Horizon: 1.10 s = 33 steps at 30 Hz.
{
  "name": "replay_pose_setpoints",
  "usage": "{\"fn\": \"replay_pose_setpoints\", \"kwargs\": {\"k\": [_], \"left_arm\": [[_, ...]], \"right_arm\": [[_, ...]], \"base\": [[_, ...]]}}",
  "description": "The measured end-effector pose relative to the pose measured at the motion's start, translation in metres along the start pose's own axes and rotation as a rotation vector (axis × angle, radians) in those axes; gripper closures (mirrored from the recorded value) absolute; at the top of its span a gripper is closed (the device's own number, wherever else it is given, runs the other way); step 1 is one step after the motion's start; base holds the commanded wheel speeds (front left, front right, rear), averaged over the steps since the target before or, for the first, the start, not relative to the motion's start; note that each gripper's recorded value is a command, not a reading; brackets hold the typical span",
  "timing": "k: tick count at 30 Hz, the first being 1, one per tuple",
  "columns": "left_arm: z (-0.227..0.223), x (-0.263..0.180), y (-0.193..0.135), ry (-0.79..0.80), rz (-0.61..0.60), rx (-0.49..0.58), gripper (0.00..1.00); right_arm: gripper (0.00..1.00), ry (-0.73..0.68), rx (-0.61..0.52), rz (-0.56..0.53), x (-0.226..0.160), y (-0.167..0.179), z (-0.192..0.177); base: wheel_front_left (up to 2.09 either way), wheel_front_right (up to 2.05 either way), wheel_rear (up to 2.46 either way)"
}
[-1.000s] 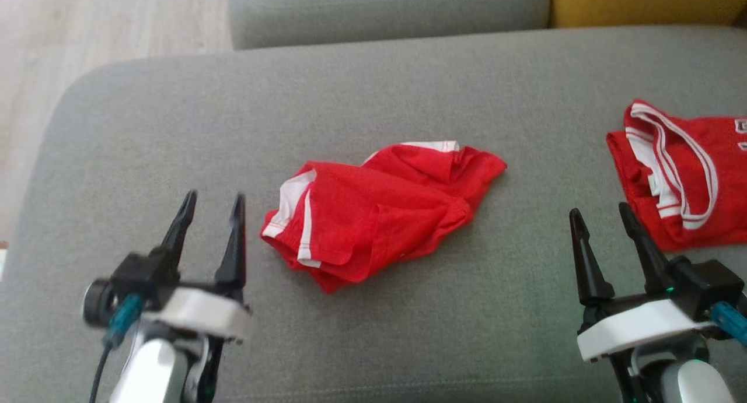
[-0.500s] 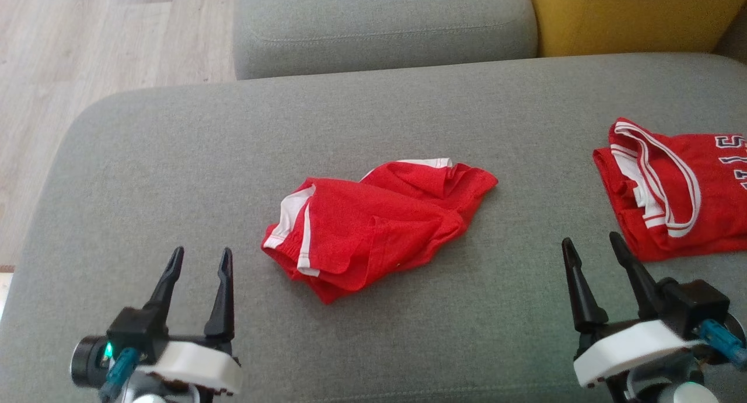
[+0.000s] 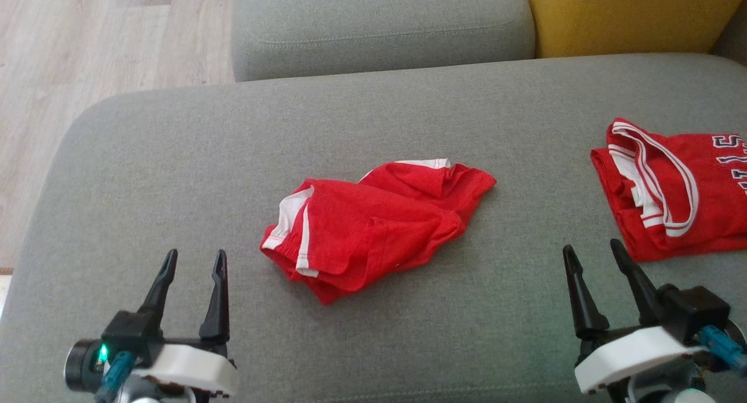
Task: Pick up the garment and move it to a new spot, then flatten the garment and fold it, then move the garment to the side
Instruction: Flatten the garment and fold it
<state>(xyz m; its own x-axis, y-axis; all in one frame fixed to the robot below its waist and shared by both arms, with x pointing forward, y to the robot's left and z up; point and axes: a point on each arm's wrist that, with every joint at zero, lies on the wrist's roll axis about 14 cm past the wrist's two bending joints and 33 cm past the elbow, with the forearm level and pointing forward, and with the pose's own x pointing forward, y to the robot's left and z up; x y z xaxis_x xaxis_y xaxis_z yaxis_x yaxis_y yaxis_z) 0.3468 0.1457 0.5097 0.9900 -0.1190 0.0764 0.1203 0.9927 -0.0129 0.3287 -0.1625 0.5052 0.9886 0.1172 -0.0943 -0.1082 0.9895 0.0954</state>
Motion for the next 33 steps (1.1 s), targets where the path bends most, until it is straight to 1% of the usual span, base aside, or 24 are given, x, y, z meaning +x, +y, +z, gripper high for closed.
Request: {"fn": "replay_pose_setpoints", "kwargs": {"k": [8, 13, 19, 23, 28, 29, 33], "left_arm": [[-0.001, 0.000, 0.002, 0.004, 0.004, 0.003, 0.00], [-0.002, -0.001, 0.004, 0.006, 0.012, 0.003, 0.00], [-0.003, -0.002, 0.010, 0.009, 0.037, 0.000, 0.00], [0.002, 0.007, 0.014, -0.006, 0.051, -0.005, 0.00], [0.001, 0.013, 0.022, -0.006, 0.081, -0.017, 0.00], [0.001, 0.013, 0.022, -0.006, 0.081, -0.017, 0.00], [-0.004, 0.015, 0.029, 0.011, 0.106, -0.021, 0.00]], "right_arm": [[0.00, 0.005, 0.001, 0.005, 0.002, 0.001, -0.001], [0.00, 0.026, 0.000, 0.040, 0.004, 0.013, -0.006], [0.00, 0.204, 0.002, 0.346, 0.006, 0.106, -0.048], [0.00, 0.258, -0.021, 0.516, 0.018, 0.155, -0.058], [0.00, 0.300, -0.088, 0.666, 0.034, 0.195, -0.070], [0.00, 0.300, -0.088, 0.666, 0.034, 0.195, -0.070], [0.00, 0.343, -0.154, 0.750, 0.043, 0.215, -0.086]], "base": [[0.00, 0.00, 0.00], [0.00, 0.00, 0.00], [0.00, 0.00, 0.00], [0.00, 0.00, 0.00], [0.00, 0.00, 0.00], [0.00, 0.00, 0.00], [0.00, 0.00, 0.00]]}}
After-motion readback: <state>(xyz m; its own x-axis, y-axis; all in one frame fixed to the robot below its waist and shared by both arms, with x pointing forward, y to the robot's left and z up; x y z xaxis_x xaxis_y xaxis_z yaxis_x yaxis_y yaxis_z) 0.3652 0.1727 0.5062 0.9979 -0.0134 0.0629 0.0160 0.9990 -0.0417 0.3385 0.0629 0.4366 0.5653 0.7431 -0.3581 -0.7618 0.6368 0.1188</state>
